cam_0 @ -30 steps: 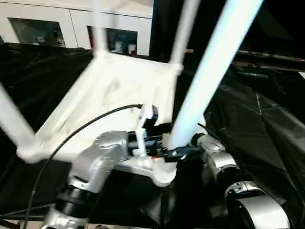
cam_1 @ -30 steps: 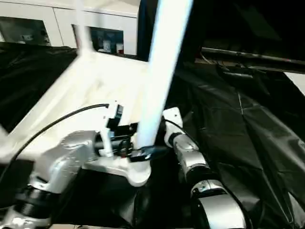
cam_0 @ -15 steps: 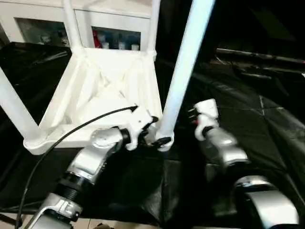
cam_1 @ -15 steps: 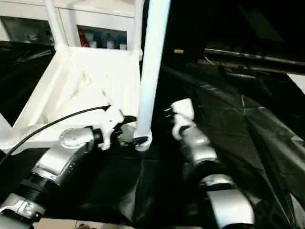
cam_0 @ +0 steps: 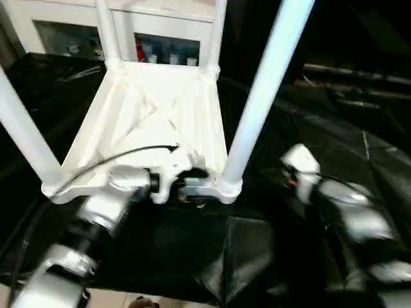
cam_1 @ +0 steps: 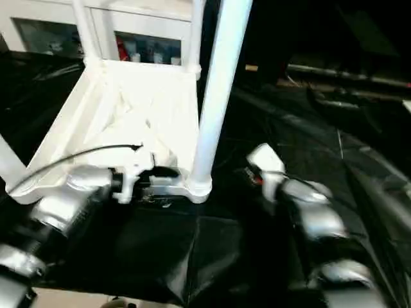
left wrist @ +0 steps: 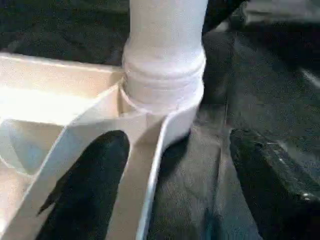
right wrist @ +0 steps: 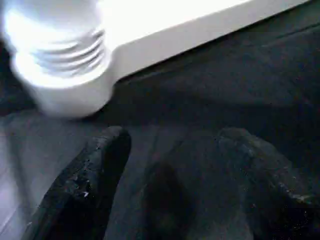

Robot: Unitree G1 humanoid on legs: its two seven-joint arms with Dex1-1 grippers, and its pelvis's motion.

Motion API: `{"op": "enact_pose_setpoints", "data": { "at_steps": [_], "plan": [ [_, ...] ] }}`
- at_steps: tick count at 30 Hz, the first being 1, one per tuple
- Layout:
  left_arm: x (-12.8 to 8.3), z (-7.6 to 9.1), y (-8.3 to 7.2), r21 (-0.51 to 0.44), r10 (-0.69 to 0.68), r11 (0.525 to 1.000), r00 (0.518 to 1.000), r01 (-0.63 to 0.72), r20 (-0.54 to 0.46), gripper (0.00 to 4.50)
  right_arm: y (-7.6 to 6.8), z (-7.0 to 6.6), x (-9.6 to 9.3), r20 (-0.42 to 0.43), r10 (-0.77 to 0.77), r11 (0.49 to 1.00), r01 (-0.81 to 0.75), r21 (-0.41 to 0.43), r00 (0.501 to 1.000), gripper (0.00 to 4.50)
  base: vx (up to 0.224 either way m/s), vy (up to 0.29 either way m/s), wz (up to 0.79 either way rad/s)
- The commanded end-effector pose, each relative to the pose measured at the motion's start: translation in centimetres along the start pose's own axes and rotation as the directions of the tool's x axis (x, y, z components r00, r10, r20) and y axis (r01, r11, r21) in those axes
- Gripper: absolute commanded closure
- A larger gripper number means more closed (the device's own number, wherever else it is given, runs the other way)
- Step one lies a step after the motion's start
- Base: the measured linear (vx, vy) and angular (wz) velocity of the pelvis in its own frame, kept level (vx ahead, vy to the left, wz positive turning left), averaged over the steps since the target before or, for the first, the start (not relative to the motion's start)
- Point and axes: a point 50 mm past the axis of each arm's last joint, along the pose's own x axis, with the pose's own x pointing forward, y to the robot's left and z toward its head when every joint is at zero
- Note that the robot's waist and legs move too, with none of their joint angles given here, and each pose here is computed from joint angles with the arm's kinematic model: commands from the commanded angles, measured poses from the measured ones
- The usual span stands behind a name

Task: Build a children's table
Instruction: Rotate table base, then rotate leg to tighten

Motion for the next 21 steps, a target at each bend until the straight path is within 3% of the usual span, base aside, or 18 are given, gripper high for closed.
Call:
{"op": "enact_pose_setpoints", "data": {
  "at_steps": [1,5,7,9,12,15,17,21],
  "plan": [
    [0.1,0.0,0.4,0.024,-0.025,0.999,0.998,0.026,-0.057,1.20,0.8,0.6,-0.4,-0.001,0.102,0.994,-0.102,-0.027,0.995,1.16,0.000,0.000,0.00],
    [-0.2,0.1,1.1,0.054,-0.030,0.998,0.995,0.036,-0.100,1.31,1.8,0.7,-1.3,-0.067,0.196,0.978,-0.200,-0.064,0.978,1.16,0.000,0.000,0.00],
    [-0.2,0.3,1.5,0.066,-0.036,0.997,0.995,0.042,-0.097,1.70,1.8,0.7,-1.6,-0.097,0.198,0.975,-0.206,-0.083,0.975,1.16,0.000,0.000,0.00],
    [-0.3,0.4,1.8,0.069,-0.054,0.996,0.991,0.063,-0.124,1.67,2.0,0.9,-1.7,-0.096,0.208,0.974,-0.215,-0.076,0.974,1.16,0.000,0.000,0.00],
    [-0.5,0.3,1.9,0.060,-0.066,0.995,0.988,0.075,-0.140,2.12,2.2,1.1,-1.8,-0.088,0.217,0.972,-0.223,-0.073,0.972,1.16,0.000,0.000,0.00],
    [-0.6,0.3,2.2,0.060,-0.067,0.995,0.985,0.078,-0.161,2.12,2.6,1.5,-2.0,-0.063,0.238,0.970,-0.241,-0.039,0.969,1.16,0.000,0.000,0.00],
    [-0.7,0.1,2.4,0.058,-0.065,0.995,0.982,0.077,-0.179,2.47,2.7,1.6,-2.0,-0.064,0.240,0.969,-0.243,-0.034,0.969,1.16,0.000,0.000,0.00],
    [-0.8,-0.2,2.6,0.048,-0.062,0.996,0.979,0.073,-0.195,2.58,2.8,1.6,-2.1,-0.066,0.230,0.972,-0.233,-0.034,0.971,1.16,0.000,0.000,0.00]
  ]
}}
